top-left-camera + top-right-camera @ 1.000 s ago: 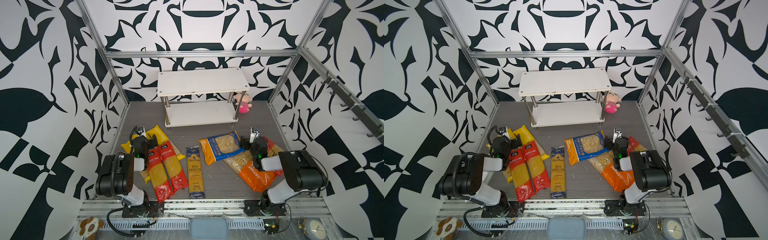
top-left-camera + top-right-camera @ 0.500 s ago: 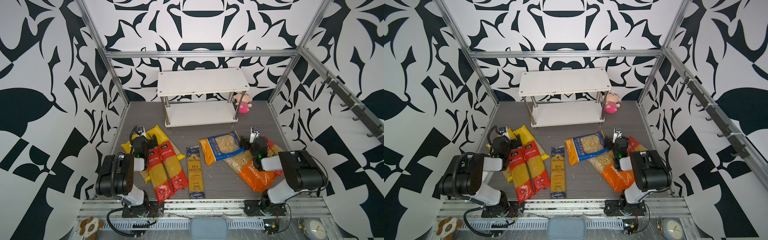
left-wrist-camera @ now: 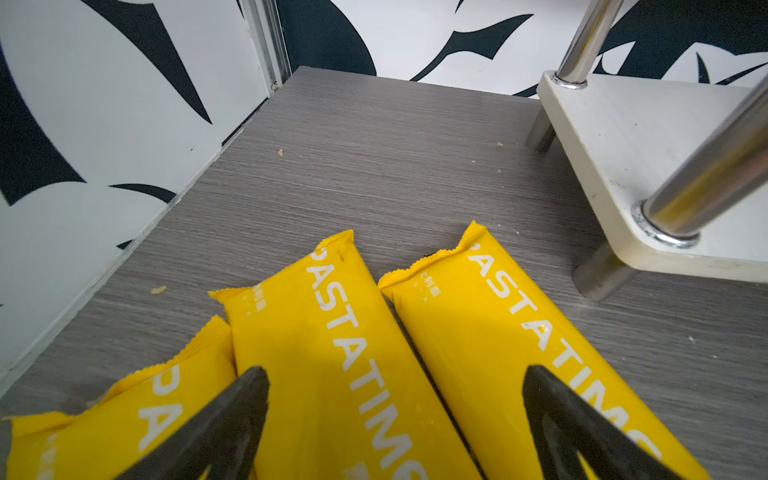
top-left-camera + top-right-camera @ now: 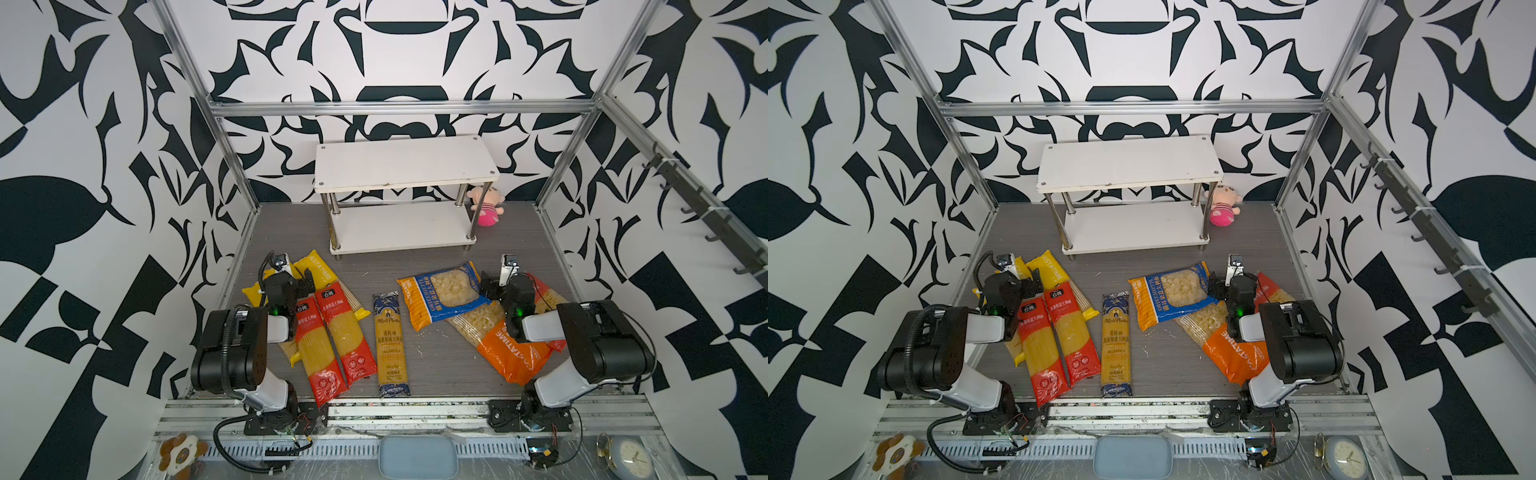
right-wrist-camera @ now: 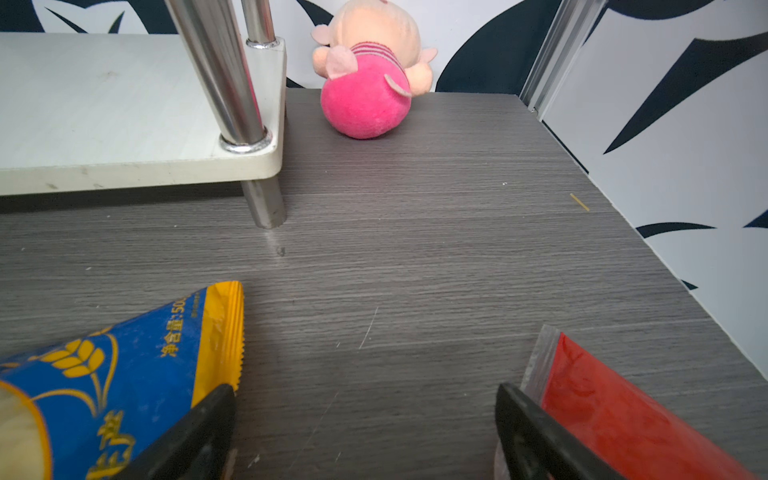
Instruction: Place and organize the pasta boxes and bags onto the shelf
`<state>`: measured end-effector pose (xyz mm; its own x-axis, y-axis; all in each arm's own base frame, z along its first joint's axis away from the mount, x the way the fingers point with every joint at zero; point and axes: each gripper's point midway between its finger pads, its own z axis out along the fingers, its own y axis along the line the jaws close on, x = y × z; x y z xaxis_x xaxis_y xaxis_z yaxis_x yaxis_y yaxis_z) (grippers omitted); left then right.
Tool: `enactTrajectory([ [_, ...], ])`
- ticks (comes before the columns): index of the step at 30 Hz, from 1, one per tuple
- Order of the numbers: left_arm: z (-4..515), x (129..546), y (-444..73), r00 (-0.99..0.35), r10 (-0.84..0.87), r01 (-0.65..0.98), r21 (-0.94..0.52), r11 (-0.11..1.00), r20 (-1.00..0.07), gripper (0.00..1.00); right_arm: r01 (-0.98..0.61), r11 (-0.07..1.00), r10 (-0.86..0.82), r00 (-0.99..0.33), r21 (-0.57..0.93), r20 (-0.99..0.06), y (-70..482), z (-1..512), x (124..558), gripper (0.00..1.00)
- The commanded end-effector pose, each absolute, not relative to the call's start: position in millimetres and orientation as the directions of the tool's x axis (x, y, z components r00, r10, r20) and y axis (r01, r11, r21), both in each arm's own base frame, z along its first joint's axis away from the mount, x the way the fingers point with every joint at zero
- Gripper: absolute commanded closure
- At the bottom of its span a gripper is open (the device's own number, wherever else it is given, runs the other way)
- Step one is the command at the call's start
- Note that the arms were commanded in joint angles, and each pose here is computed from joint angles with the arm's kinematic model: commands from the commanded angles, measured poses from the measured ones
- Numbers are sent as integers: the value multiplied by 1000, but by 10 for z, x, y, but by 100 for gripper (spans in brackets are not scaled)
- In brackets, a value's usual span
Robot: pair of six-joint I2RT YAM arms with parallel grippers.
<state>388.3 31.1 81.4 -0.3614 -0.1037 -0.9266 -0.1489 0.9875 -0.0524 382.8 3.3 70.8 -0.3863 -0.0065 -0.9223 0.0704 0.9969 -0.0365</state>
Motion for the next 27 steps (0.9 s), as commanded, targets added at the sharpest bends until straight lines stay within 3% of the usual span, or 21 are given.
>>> enactTrajectory([
  [1, 1060, 3913, 348, -320, -112, -182, -55, 982, -941, 1, 98, 994, -20, -339, -57, -941, 22, 1026, 3836, 0],
  [6, 1261, 3792, 330, -359, -146, -232, -63, 971, -922, 1, 180, 983, 41, -387, -32, -921, -83, 1303, 3782, 0],
  [11, 1541, 3586, 251, -362, -245, -298, -138, 945, -900, 1, 336, 941, 218, -505, 42, -835, -194, 1514, 3574, 0],
  [14, 1701, 3486, 171, -400, -265, -302, -146, 942, -878, 1, 402, 876, 451, -489, 267, -747, -66, 1594, 3500, 0],
  [15, 1747, 3442, 168, -413, -292, -315, -166, 934, -863, 1, 337, 872, 488, -520, 356, -701, 91, 1609, 3510, 0],
  [17, 1820, 3345, 193, -421, -373, -372, -218, 902, -827, 1, 246, 843, 527, -553, 478, -645, 311, 1641, 3500, 10],
  [20, 1814, 3113, 301, -418, -543, -535, -286, 795, -728, 1, 251, 790, 585, -585, 560, -563, 480, 1584, 3393, 25],
  [24, 1875, 3076, -50, -548, -500, -349, -359, 865, -671, 1, 236, 798, 553, -653, 554, -518, 826, 1533, 3221, 30],
  [27, 1874, 2997, -238, -580, -504, -275, -429, 861, -640, 9, 180, 831, 476, -720, 527, -505, 1173, 1522, 3088, 30],
])
